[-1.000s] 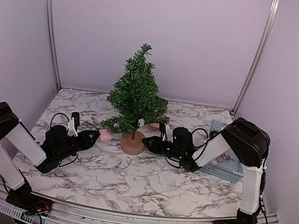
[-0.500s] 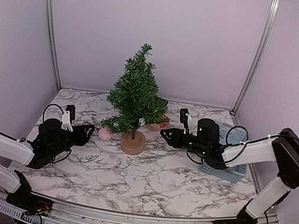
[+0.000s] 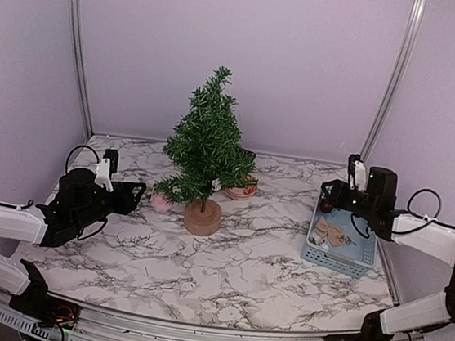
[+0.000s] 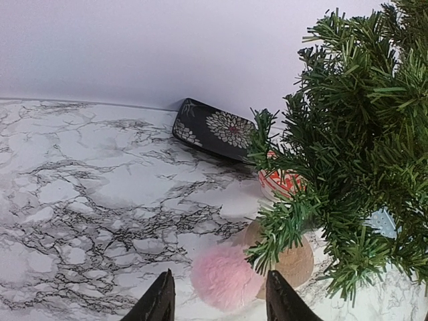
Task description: Decorate the small christmas tree
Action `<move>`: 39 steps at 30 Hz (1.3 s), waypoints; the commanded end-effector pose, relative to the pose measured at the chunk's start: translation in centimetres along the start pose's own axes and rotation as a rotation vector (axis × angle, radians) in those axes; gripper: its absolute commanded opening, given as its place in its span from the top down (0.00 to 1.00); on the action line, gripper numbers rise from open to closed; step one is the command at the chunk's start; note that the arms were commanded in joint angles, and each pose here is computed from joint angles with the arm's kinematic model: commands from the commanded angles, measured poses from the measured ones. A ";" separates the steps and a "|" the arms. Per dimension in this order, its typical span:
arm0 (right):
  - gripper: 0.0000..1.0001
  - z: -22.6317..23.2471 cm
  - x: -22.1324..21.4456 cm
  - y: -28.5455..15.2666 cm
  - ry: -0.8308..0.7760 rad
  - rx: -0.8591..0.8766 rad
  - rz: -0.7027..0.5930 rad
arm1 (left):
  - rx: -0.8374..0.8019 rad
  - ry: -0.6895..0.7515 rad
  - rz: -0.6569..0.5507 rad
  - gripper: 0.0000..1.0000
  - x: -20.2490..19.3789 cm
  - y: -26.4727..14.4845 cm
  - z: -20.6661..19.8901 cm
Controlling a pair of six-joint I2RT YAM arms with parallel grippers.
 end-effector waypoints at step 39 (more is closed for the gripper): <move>0.42 -12.2 -2.4 9.8 0.004 -0.213 0.279 | -0.076 0.027 0.001 0.54 1.9 0.7 -1.5</move>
Point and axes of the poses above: each gripper's point midway between its finger pads, its own y axis out along the fingers, its own z axis along the line the jaws close on, x = y × z, the point moved 5 cm from there along -y, back along the fingers, and after that the axes turned 9 degrees about y, right-handed, at the moved point
